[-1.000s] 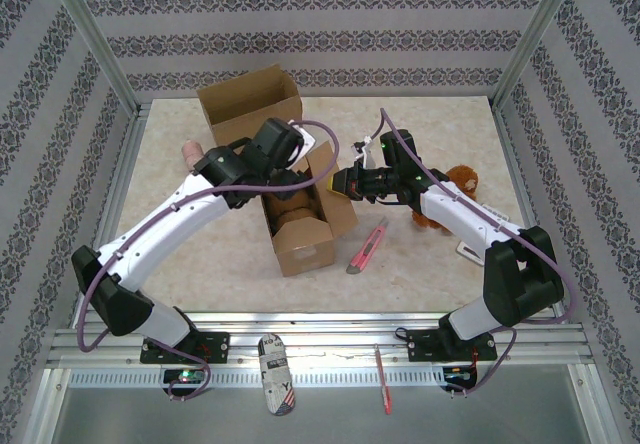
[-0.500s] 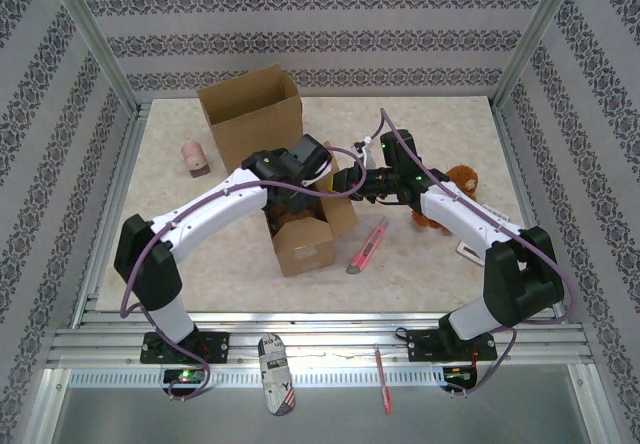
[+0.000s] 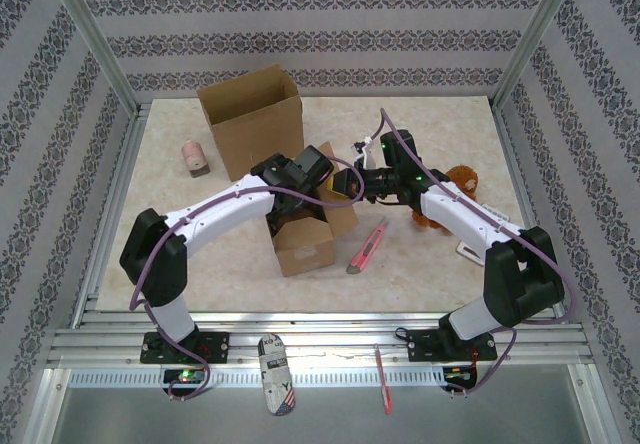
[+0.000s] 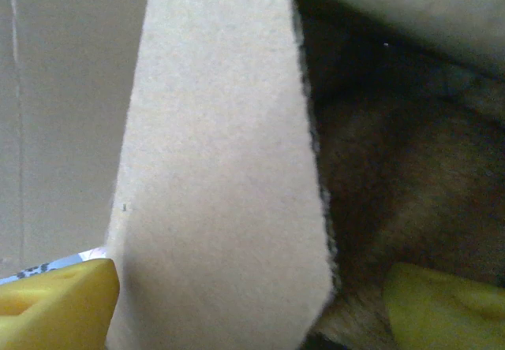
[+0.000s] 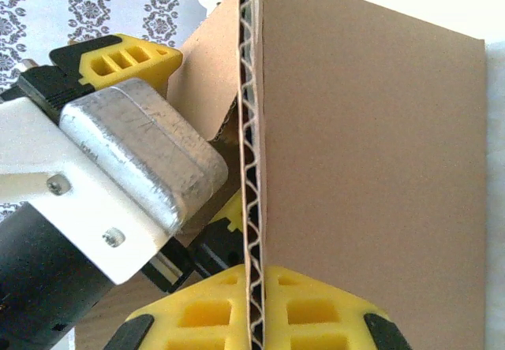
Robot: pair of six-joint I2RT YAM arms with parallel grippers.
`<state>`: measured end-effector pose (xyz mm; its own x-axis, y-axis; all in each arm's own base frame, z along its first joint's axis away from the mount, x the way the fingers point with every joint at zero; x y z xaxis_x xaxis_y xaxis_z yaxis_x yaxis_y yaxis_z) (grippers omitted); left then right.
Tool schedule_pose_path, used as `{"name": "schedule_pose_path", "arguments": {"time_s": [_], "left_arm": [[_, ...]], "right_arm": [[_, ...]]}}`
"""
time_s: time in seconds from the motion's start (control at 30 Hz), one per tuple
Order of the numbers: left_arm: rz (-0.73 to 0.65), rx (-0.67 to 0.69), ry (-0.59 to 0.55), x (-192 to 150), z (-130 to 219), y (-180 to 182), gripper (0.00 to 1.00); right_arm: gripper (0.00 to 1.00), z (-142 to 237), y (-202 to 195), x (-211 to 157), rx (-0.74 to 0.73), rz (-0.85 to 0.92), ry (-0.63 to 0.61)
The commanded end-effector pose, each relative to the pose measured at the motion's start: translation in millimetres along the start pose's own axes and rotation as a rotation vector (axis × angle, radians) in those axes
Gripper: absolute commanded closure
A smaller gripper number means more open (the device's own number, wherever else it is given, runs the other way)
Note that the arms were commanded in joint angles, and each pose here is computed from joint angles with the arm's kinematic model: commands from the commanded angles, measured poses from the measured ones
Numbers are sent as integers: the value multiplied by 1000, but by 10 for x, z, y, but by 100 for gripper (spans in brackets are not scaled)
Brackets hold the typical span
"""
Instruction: Unpack the express box
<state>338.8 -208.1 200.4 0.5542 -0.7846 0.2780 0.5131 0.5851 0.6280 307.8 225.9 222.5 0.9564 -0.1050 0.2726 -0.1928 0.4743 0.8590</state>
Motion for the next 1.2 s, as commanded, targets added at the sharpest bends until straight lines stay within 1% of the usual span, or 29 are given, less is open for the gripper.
{"name": "schedule_pose_path", "arguments": {"time_s": [0.0, 0.1, 0.23, 0.3, 0.4, 0.5, 0.6, 0.63, 0.73, 0.8, 0.9, 0.97, 1.0, 1.17], "left_arm": [[-2, 99, -26, 62, -47, 80, 16], [10, 123, -41, 75, -31, 118, 19], [17, 140, -56, 87, -1, 157, 28], [22, 145, -61, 91, 21, 178, 35], [27, 143, -66, 88, 60, 204, 48], [29, 144, -59, 83, 97, 234, 56], [33, 136, -57, 92, 146, 265, 61], [34, 130, -56, 93, 161, 271, 65], [42, 116, -61, 111, 235, 332, 69], [43, 112, -58, 120, 277, 380, 73], [41, 105, -49, 123, 323, 456, 86], [39, 97, -43, 121, 354, 501, 99], [38, 98, -42, 119, 372, 535, 100], [50, 92, -33, 100, 506, 692, 100]], "right_arm": [[100, 86, 163, 7, 57, 72, -16], [100, 77, 153, 8, 58, 72, -16], [100, 65, 140, 8, 61, 68, -15], [100, 54, 127, 9, 62, 64, -15], [100, 45, 112, 5, 62, 62, -14], [100, 38, 100, 1, 61, 59, -11], [100, 31, 95, -2, 62, 58, -8], [100, 31, 91, -1, 61, 57, -8], [100, 26, 89, -6, 62, 60, -5], [100, 30, 81, -6, 59, 60, -3], [100, 34, 72, 0, 57, 63, -2], [100, 37, 70, 4, 59, 68, 1], [100, 41, 66, 11, 60, 73, 5], [100, 72, 36, 38, 55, 110, 36]]}}
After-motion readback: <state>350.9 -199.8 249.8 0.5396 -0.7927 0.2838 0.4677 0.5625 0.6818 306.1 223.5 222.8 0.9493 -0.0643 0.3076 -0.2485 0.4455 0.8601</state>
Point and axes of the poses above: each hand's point on the last joint's axis, 136 mm out from that joint toward the fingers, its own z axis back along the fingers, its own y axis along the line the jaws close on, x = y × z, the point moved 5 cm from there along z, back along the fingers, and after that the axes turned 2 degrees about z, right-handed, at the moved point
